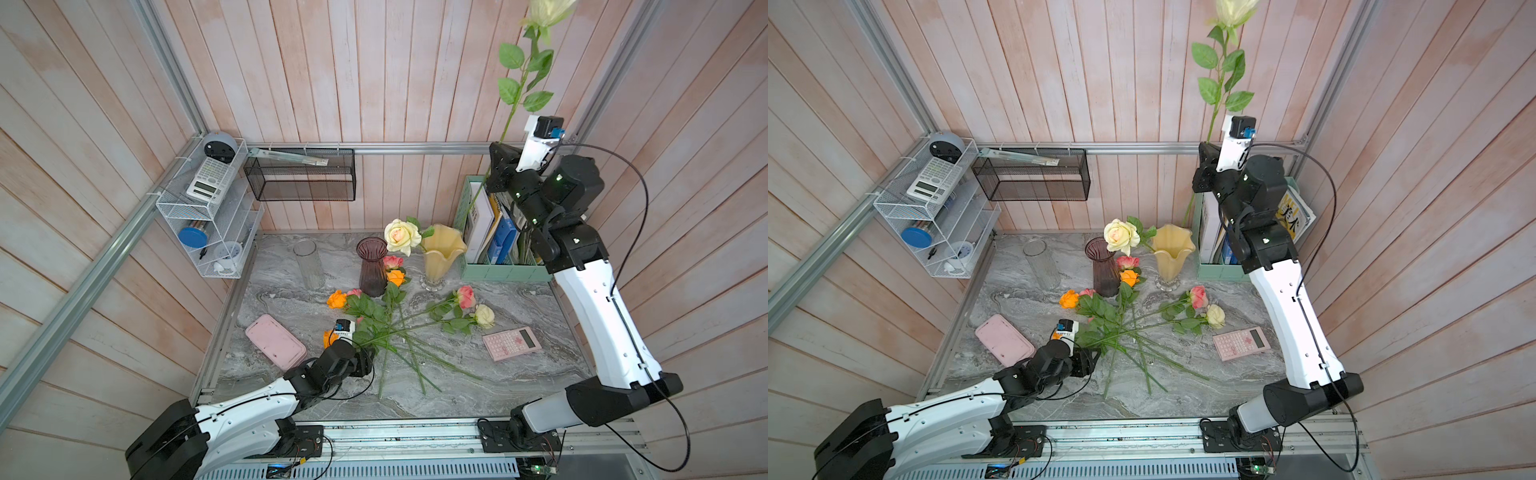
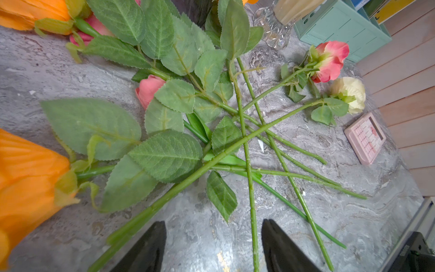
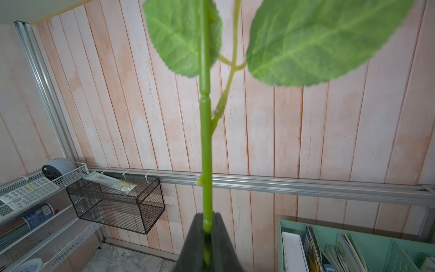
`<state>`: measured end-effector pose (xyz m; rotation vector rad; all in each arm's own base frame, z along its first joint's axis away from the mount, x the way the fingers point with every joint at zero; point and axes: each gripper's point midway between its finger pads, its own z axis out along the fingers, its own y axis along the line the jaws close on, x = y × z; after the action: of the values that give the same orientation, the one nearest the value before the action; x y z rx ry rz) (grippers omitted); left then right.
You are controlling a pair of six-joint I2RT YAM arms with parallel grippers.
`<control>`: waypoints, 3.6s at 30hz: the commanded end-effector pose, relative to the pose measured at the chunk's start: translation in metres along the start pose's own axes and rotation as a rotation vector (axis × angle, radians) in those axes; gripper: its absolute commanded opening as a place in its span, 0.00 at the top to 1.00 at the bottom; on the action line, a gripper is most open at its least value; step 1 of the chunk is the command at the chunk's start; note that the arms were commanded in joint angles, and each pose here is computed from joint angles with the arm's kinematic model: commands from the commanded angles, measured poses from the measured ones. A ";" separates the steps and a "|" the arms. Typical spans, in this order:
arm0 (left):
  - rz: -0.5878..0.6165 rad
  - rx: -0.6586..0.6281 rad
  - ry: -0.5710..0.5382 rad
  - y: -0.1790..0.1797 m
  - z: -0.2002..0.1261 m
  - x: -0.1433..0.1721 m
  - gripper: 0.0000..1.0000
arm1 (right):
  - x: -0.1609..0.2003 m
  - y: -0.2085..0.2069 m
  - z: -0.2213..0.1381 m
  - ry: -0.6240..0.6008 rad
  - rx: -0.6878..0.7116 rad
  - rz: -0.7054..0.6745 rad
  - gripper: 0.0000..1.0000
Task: Arrange the flowers in different vases according to their colors
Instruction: Insert the flower into the vase, then pick up the flower at the center of the board.
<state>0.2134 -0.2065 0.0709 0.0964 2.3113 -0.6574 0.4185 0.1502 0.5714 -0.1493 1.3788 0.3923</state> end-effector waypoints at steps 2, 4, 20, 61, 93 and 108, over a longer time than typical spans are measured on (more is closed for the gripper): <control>0.002 0.036 -0.032 -0.012 0.003 -0.013 0.30 | 0.029 -0.011 0.022 -0.067 0.030 -0.029 1.00; 0.000 0.033 -0.027 -0.012 0.004 -0.012 0.30 | 0.055 -0.014 0.030 -0.042 0.030 -0.034 1.00; -0.012 0.020 -0.019 -0.007 0.008 -0.007 0.30 | 0.225 -0.024 0.003 0.180 0.060 0.059 0.61; 0.084 0.211 0.030 -0.053 -0.016 -0.017 0.29 | 0.417 0.065 -0.208 1.092 -0.051 0.463 0.43; 0.962 -0.077 0.335 -0.106 0.101 -0.042 0.38 | 0.417 -0.015 -0.249 1.074 0.222 0.430 0.44; 0.984 -0.073 0.380 -0.109 0.137 -0.039 0.45 | 0.416 -0.019 -0.252 1.057 0.220 0.441 0.44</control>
<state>0.2943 -0.3600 0.0610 1.3010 2.2413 -0.0424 0.2530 0.1275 0.1171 0.1829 2.4998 0.5508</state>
